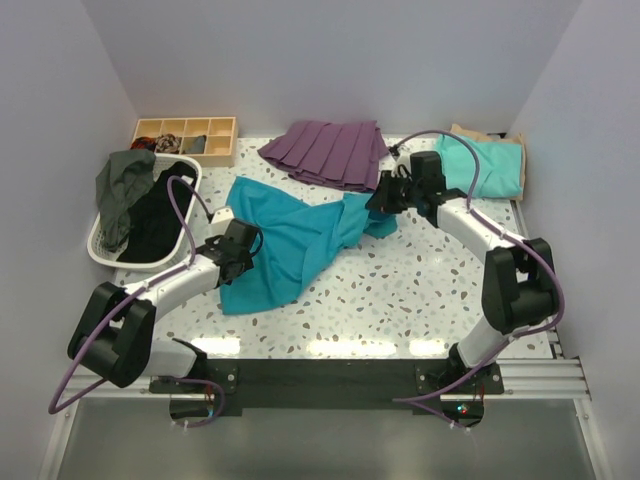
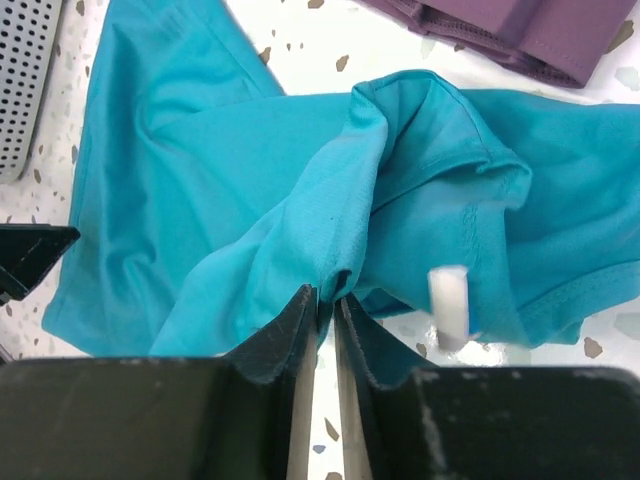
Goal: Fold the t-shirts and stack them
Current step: Flatten out the tshirt
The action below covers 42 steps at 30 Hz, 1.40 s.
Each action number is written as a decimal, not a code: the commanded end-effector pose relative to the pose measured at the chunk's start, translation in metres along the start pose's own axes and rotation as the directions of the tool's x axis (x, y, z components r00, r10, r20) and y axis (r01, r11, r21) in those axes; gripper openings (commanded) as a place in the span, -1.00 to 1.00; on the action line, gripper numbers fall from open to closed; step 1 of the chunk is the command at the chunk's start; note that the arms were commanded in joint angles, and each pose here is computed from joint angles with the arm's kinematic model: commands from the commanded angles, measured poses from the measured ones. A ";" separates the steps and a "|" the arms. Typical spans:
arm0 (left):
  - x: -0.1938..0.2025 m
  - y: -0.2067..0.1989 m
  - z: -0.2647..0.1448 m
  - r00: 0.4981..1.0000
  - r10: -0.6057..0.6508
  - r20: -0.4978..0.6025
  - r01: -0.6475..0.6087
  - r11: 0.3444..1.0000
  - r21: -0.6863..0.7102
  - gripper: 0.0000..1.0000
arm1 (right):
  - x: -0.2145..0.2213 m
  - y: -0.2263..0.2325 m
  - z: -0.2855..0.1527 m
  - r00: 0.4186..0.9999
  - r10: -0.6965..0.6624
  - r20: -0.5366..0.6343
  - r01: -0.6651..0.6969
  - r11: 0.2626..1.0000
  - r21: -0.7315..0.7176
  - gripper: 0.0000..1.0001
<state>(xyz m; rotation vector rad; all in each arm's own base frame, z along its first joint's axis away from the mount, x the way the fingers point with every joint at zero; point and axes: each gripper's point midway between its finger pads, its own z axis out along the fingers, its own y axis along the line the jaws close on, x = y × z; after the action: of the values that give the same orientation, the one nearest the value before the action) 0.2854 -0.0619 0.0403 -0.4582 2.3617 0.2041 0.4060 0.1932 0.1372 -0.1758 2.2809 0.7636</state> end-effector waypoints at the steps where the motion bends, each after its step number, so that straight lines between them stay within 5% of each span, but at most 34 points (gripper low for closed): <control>1: -0.005 -0.002 -0.002 1.000 -0.018 0.022 0.018 1.000 0.001 0.01 | 0.001 0.000 -0.004 1.000 -0.016 -0.015 0.016 1.000 -0.003 -0.65; 4: -0.004 -0.002 -0.001 1.000 -0.016 0.019 0.016 1.000 0.003 0.01 | 0.005 0.000 -0.001 0.999 -0.003 -0.035 0.003 1.000 -0.007 -0.67; 7: -0.003 -0.002 -0.001 1.000 -0.015 0.016 0.015 1.000 0.003 0.01 | 0.007 0.000 0.001 0.999 0.002 -0.047 -0.003 1.000 -0.011 -1.00; 9: -0.003 -0.002 -0.001 1.000 -0.010 0.016 0.010 1.000 0.003 0.01 | 0.007 -0.001 0.002 0.999 0.002 -0.048 -0.003 1.000 -0.010 -1.00; 10: -0.003 -0.002 -0.001 1.000 -0.010 0.015 0.010 1.000 0.004 0.01 | 0.008 -0.001 0.002 0.999 0.002 -0.052 -0.002 1.000 -0.007 -0.92; 12: -0.003 -0.003 0.000 1.000 -0.008 0.013 0.008 1.000 0.004 0.00 | 0.010 -0.014 0.001 0.998 0.006 -0.060 -0.002 0.998 0.062 -0.24; 13: -0.001 -0.003 0.000 1.000 -0.006 0.009 0.006 1.000 0.005 0.00 | 0.011 -0.019 0.001 0.998 0.011 -0.060 -0.005 0.995 0.095 -0.10; 18: 0.000 -0.005 0.002 1.000 -0.005 0.007 0.005 1.000 0.013 0.00 | 0.014 -0.047 0.010 0.997 -0.004 -0.077 0.020 0.979 0.204 0.12; 35: 0.005 -0.001 0.003 1.000 0.001 -0.002 -0.001 1.000 -0.003 0.00 | 0.017 -0.077 0.014 0.996 0.041 -0.073 -0.016 0.949 0.316 0.03; 42: 0.005 -0.005 0.005 1.000 0.010 -0.010 -0.010 1.000 0.006 0.00 | 0.014 -0.076 0.024 0.998 0.045 -0.054 -0.030 0.968 0.251 -0.02</control>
<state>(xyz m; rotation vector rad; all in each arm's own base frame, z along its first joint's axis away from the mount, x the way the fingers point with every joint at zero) 0.2838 -0.0639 0.0333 -0.4472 2.3856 0.2082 0.4214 0.1409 0.0584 -0.0246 2.5101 0.4278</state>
